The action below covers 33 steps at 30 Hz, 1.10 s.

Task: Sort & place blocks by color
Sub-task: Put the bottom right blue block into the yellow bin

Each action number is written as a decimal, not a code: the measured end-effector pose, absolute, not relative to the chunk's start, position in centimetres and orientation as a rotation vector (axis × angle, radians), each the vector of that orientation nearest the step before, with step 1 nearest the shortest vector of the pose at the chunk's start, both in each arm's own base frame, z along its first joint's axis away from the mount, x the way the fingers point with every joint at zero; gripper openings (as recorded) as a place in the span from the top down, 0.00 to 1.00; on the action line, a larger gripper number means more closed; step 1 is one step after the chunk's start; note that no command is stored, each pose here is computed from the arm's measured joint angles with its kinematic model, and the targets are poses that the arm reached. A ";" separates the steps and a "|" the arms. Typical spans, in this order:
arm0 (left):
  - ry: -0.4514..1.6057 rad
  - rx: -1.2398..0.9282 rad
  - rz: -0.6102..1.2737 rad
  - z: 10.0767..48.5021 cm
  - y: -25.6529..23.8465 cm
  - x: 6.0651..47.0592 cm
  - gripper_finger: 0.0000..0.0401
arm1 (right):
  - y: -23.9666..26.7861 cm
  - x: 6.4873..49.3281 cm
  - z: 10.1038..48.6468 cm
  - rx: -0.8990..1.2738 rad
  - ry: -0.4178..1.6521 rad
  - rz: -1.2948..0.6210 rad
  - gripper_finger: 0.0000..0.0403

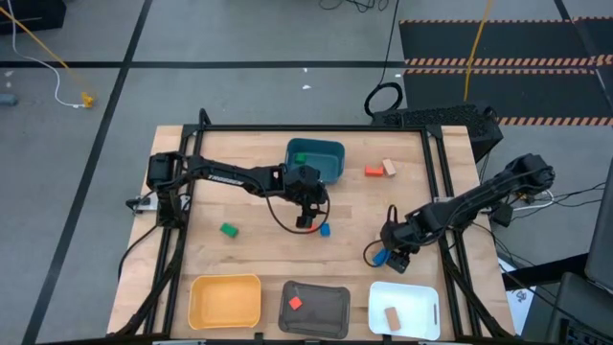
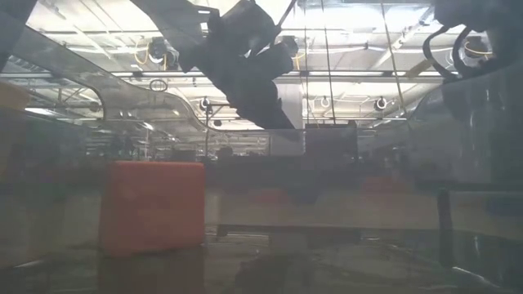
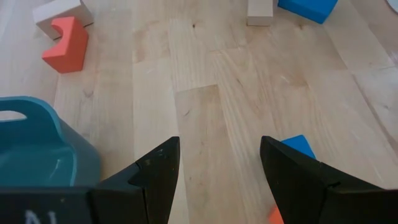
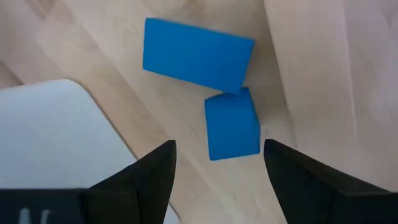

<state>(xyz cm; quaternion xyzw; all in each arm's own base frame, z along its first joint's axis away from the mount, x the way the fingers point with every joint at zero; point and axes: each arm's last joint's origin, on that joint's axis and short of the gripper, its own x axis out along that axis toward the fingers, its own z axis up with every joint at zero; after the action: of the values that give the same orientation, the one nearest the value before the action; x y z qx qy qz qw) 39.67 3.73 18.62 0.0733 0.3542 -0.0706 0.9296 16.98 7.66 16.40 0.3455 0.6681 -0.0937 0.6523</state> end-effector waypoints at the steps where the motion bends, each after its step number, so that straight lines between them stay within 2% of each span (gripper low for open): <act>1: 0.726 0.151 -0.147 18.6 3.6 39.7 0.44 | 7.7 17.0 16.3 0.777 1.514 -0.218 0.42; 9: 0.725 0.160 -0.169 18.6 2.8 39.7 0.44 | 8.1 17.7 15.5 0.690 1.482 -0.206 0.42; 22: 0.723 0.171 -0.187 18.6 2.1 39.8 0.44 | 8.8 17.6 14.0 0.486 1.552 -0.180 0.44; 26: 0.723 0.169 -0.186 18.6 2.1 39.8 0.44 | 8.8 17.6 13.8 0.431 1.568 -0.156 0.52; 31: 0.723 0.170 -0.186 18.6 2.1 39.8 0.44 | 8.7 17.5 13.7 0.396 1.562 -0.141 0.70; 33: 0.723 0.171 -0.186 18.6 2.1 39.8 0.44 | 8.7 17.5 13.7 0.388 1.562 -0.131 0.71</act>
<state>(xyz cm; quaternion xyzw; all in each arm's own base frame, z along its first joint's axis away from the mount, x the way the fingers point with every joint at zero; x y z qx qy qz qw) 39.78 2.12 18.61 0.0836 0.3525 -0.0910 0.9276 17.54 8.72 13.71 0.1736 0.6988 -0.0587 0.6915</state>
